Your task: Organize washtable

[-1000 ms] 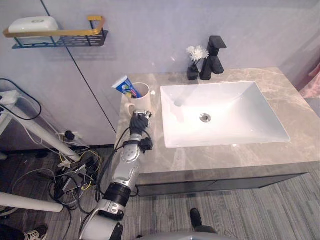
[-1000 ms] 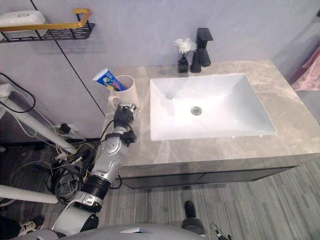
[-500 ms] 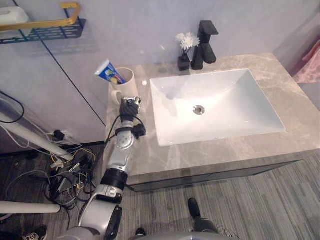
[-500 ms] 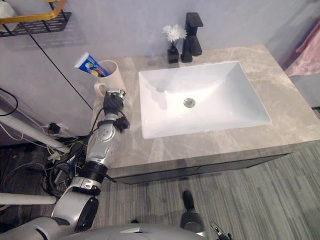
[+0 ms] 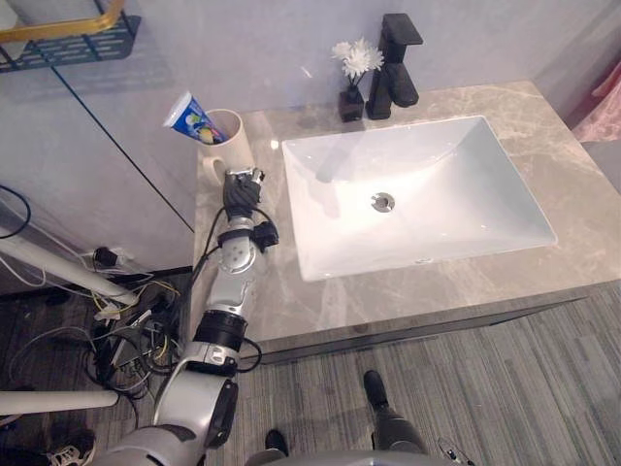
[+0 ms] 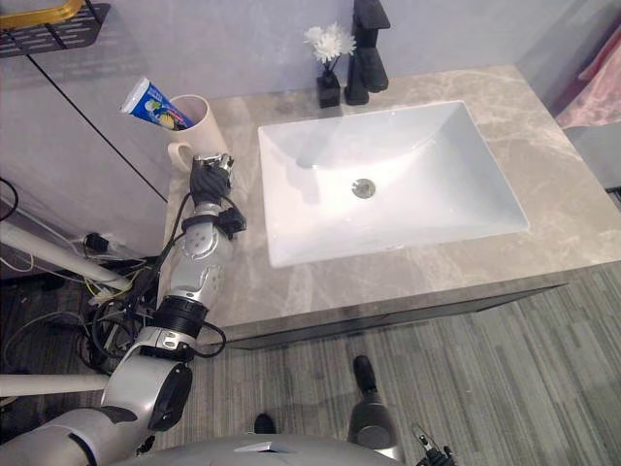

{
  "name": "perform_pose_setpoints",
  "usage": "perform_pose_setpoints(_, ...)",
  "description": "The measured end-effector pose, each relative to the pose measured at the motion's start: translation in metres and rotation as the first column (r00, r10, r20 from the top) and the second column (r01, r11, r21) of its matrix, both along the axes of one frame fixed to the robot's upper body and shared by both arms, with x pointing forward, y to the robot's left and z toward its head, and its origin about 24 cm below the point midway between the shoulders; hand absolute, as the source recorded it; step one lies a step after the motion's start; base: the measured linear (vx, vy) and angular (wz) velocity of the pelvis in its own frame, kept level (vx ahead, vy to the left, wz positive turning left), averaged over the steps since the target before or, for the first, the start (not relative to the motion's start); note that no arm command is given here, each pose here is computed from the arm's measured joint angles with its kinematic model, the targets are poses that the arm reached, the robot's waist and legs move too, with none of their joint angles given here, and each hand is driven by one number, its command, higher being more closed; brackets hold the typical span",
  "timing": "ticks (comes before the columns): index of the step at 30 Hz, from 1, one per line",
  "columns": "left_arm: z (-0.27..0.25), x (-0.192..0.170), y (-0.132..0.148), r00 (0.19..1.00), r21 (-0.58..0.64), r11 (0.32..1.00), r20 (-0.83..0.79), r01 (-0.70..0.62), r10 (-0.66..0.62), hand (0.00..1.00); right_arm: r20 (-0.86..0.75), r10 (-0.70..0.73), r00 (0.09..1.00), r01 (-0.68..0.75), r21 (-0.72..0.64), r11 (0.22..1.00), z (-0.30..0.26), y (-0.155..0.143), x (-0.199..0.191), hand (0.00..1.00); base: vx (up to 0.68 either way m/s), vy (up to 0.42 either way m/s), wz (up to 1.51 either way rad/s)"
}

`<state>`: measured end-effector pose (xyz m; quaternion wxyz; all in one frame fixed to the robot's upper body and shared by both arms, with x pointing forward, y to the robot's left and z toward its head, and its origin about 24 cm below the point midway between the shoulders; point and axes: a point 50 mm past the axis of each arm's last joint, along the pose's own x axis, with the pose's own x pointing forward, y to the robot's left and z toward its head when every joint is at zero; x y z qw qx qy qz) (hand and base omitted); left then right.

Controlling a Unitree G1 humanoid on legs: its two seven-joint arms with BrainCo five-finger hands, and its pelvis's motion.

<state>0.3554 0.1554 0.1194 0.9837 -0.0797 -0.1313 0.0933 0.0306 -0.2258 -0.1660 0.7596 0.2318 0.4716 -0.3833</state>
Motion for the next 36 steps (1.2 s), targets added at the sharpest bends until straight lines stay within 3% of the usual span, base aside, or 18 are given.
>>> perform_pose_setpoints(4, -0.001, -0.001, -0.002, 1.0, -0.007, 1.0, -0.002, 0.017, -0.017, 1.0, 0.001, 0.0, 1.0, 0.0, -0.001, 1.0, 0.0, 0.0, 0.0, 0.0, 0.0, 0.0, 0.0)
perform_pose_setpoints(10, -0.005, -0.033, -0.035, 0.978, -0.002, 0.979, 0.048, 0.206, -0.205, 1.0, 0.002, 0.0, 1.0, 0.0, -0.001, 1.0, 0.0, 0.0, 0.0, 0.0, 0.0, 0.002, 0.03)
perform_pose_setpoints(12, 0.009, -0.06, -0.065, 0.915, 0.012, 0.926, 0.147, 0.377, -0.375, 1.0, -0.004, -0.002, 1.0, 0.002, 0.006, 1.0, -0.001, 0.002, -0.002, 0.0, 0.0, 0.01, 0.06)
perform_pose_setpoints(15, 0.041, -0.087, -0.084, 0.806, 0.022, 0.852, 0.313, 0.523, -0.503, 1.0, -0.001, 0.0, 1.0, 0.0, 0.008, 1.0, -0.001, 0.003, -0.002, 0.0, -0.02, -0.001, 0.14)
perform_pose_setpoints(19, 0.066, -0.111, -0.075, 0.726, 0.015, 0.83, 0.476, 0.558, -0.496, 1.0, -0.016, -0.001, 1.0, 0.002, 0.008, 1.0, -0.001, 0.002, -0.008, 0.0, -0.05, -0.011, 0.12)
perform_pose_setpoints(23, 0.067, -0.126, -0.041, 0.763, -0.053, 0.885, 0.532, 0.463, -0.367, 1.0, -0.057, -0.003, 0.998, 0.003, 0.007, 1.0, -0.002, 0.0, -0.023, 0.0, -0.04, -0.014, 0.19)
perform_pose_setpoints(28, 0.057, -0.147, 0.007, 0.837, -0.117, 0.969, 0.534, 0.217, -0.123, 1.0, -0.111, 0.003, 0.994, 0.0, 0.027, 1.0, -0.004, 0.001, -0.036, 0.0, -0.04, -0.009, 0.16)
perform_pose_setpoints(31, 0.031, -0.159, 0.042, 0.909, -0.109, 0.994, 0.413, -0.01, 0.054, 1.0, -0.111, 0.021, 0.994, -0.017, 0.035, 0.999, -0.004, 0.002, -0.036, 0.0, -0.04, -0.014, 0.13)
perform_pose_setpoints(33, -0.011, -0.166, 0.072, 0.947, -0.108, 0.971, 0.22, -0.215, 0.234, 1.0, -0.114, 0.03, 0.993, -0.026, 0.039, 0.999, -0.004, 0.003, -0.038, 0.0, -0.02, -0.015, 0.16)
perform_pose_setpoints(35, -0.048, -0.171, 0.092, 0.936, -0.109, 0.933, 0.043, -0.343, 0.349, 1.0, -0.116, 0.033, 0.993, -0.029, 0.039, 0.999, -0.004, 0.002, -0.039, 0.0, -0.01, -0.009, 0.09)
perform_pose_setpoints(36, -0.088, -0.185, 0.114, 0.876, -0.091, 0.876, -0.148, -0.474, 0.458, 1.0, -0.112, 0.037, 0.993, -0.033, 0.036, 0.999, -0.004, 0.002, -0.038, 0.0, -0.01, -0.005, 0.04)
